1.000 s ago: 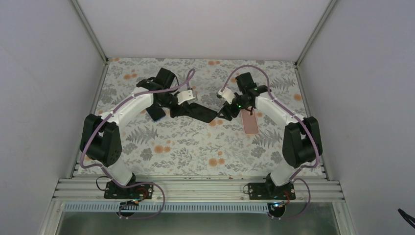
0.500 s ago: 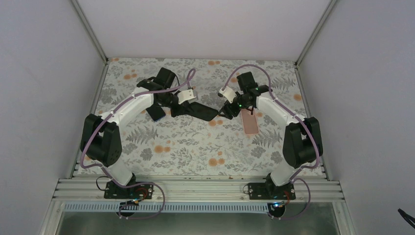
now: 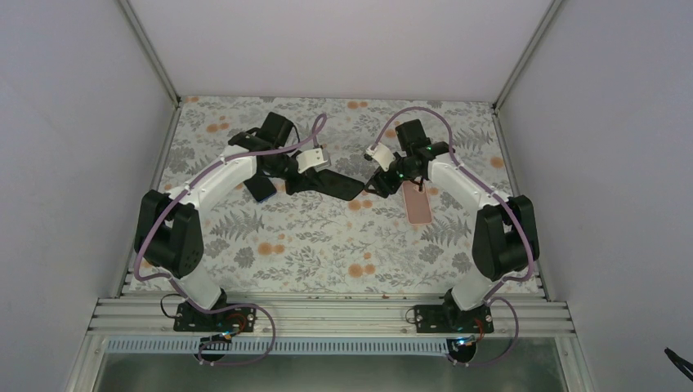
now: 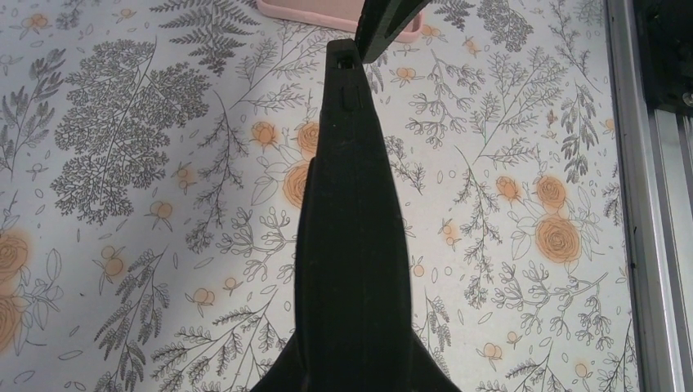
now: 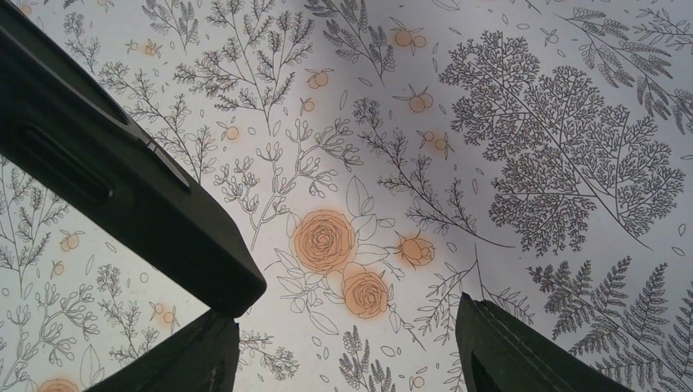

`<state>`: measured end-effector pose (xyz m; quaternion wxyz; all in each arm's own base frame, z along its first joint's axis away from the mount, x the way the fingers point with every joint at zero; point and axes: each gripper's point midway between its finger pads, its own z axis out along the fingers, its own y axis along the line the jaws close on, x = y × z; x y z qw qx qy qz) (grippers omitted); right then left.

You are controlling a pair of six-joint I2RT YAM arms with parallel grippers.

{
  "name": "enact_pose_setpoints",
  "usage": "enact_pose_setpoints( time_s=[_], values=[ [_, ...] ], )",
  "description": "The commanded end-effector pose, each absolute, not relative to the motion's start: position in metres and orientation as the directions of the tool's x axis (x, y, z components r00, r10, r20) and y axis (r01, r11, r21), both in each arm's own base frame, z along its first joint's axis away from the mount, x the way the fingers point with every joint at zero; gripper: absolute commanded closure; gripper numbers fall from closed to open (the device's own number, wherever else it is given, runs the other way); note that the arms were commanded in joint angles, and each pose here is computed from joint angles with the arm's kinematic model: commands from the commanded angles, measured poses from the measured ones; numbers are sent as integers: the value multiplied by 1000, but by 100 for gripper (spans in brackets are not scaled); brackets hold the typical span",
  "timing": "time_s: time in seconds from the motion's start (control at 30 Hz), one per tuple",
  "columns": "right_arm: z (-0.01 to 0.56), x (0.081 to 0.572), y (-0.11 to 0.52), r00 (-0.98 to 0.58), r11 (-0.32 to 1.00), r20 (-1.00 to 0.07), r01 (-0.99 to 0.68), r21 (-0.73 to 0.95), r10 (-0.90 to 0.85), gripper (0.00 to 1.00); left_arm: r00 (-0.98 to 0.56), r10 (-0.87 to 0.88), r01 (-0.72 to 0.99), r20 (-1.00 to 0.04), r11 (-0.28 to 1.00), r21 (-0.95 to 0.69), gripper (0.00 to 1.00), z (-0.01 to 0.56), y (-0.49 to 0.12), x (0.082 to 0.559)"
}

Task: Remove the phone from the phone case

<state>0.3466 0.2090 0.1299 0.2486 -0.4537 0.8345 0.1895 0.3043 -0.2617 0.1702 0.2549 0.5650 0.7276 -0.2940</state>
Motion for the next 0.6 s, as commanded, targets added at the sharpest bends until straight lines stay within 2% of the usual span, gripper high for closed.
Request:
enact_pose_setpoints(
  time_s=[0.0, 0.27, 0.57],
  values=[
    [144, 369, 201, -454, 564, -618, -826, 21, -642, 32, -182, 610, 982, -771, 72, -175, 98, 196, -281, 285],
    [138, 388, 192, -478, 621, -602, -783, -38, -640, 32, -168, 606, 980, -778, 18, -197, 98, 198, -284, 272],
    [139, 425, 172, -474, 681, -582, -705, -198, -660, 32, -159, 582, 972, -797, -49, -230, 98, 206, -287, 257]
  ],
)
